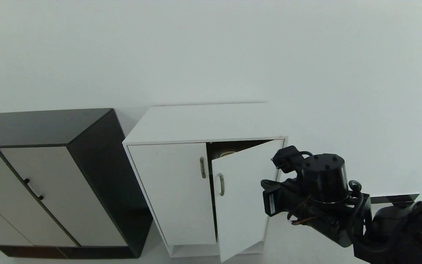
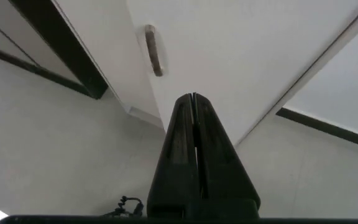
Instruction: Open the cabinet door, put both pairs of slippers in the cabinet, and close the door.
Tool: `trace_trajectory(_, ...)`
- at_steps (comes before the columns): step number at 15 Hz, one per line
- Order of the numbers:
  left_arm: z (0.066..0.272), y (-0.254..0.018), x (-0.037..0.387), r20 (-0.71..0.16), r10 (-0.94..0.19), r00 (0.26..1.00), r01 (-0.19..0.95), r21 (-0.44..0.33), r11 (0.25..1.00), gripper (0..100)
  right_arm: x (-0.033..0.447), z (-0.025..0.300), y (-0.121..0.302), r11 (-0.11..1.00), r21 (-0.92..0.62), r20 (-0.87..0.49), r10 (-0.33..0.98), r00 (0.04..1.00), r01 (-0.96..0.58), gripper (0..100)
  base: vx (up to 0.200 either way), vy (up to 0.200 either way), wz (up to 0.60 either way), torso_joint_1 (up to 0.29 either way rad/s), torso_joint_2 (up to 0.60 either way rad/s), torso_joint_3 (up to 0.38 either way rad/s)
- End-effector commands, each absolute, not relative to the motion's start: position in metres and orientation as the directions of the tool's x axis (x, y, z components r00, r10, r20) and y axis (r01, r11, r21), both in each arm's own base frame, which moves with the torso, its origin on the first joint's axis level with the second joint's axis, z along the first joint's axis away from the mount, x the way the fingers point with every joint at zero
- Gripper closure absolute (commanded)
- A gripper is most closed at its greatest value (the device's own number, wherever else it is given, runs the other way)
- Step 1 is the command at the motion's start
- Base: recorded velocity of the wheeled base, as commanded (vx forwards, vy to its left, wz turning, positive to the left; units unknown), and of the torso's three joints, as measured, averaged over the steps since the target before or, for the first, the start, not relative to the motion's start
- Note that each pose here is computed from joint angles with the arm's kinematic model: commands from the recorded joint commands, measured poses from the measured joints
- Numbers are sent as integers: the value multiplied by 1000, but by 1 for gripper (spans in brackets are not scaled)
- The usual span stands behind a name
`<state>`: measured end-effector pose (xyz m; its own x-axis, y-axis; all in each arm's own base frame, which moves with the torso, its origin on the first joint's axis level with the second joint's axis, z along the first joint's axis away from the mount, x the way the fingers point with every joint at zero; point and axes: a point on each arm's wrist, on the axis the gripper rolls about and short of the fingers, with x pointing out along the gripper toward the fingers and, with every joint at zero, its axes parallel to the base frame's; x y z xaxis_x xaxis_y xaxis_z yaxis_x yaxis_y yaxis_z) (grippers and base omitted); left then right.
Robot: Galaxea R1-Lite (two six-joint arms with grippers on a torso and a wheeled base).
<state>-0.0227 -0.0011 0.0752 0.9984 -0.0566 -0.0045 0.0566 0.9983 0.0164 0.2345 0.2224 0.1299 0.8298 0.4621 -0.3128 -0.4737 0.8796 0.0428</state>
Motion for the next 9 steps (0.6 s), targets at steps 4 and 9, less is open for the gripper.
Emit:
trace_trajectory(4,75,-1,-23,-5,-57,998,57,17,998,100,220,112,210,766,110,-321,630,707,-633,100,0,0,0,0,0,0)
trace_trajectory(9,75,-1,-23,-5,-57,998,57,17,998,100,214,105,204,711,136,-355,685,637,-690,100,0,0,0,0,0,0)
